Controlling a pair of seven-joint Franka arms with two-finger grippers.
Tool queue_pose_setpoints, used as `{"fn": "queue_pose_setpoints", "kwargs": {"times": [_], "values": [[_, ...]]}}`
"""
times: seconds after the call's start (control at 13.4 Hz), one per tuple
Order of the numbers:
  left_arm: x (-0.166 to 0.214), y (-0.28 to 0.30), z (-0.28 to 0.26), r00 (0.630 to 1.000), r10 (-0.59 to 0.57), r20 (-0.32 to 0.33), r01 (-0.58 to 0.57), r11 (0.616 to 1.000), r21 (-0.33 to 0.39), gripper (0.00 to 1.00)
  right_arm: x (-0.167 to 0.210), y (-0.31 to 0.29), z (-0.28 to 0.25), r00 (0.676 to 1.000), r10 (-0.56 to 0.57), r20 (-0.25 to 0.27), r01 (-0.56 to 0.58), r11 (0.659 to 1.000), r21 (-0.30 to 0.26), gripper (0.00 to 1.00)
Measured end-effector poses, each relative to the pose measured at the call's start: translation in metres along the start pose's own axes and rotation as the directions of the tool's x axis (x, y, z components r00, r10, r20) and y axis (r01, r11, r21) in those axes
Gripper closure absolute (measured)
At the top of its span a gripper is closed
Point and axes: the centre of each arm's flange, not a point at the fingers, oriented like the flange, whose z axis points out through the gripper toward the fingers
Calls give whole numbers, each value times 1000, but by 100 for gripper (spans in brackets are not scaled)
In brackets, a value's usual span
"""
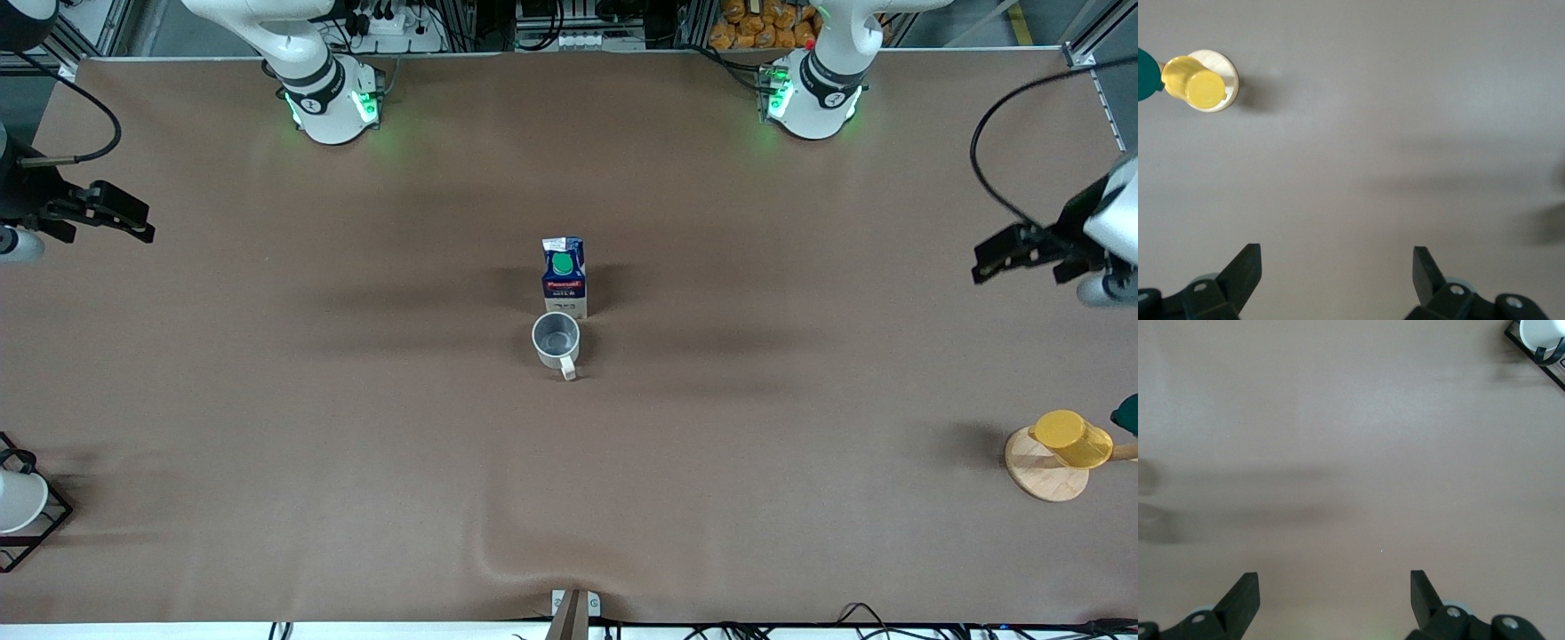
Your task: Place milk next to cup
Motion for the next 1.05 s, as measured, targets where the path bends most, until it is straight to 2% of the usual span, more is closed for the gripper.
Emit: {"fn": "queue_pose_setpoints", "kwargs": {"times": [0.22,0.37,0.67,1.05], "values": [[-24,-3,-20,999,23,31,-23,1000,-2,0,0,0,0,1000,0,0,0,1000,0,0],[-31,-3,-28,999,28,30,-28,1000,-3,0,0,0,0,1000,0,0,0,1000,0,0],[-33,-1,-18,998,31,62,-31,999,-9,0,0,0,0,1000,0,0,0,1000,0,0],[-34,-1,-16,997,31,67,-30,999,-13,0,0,0,0,1000,0,-1,0,1000,-1,0]]}}
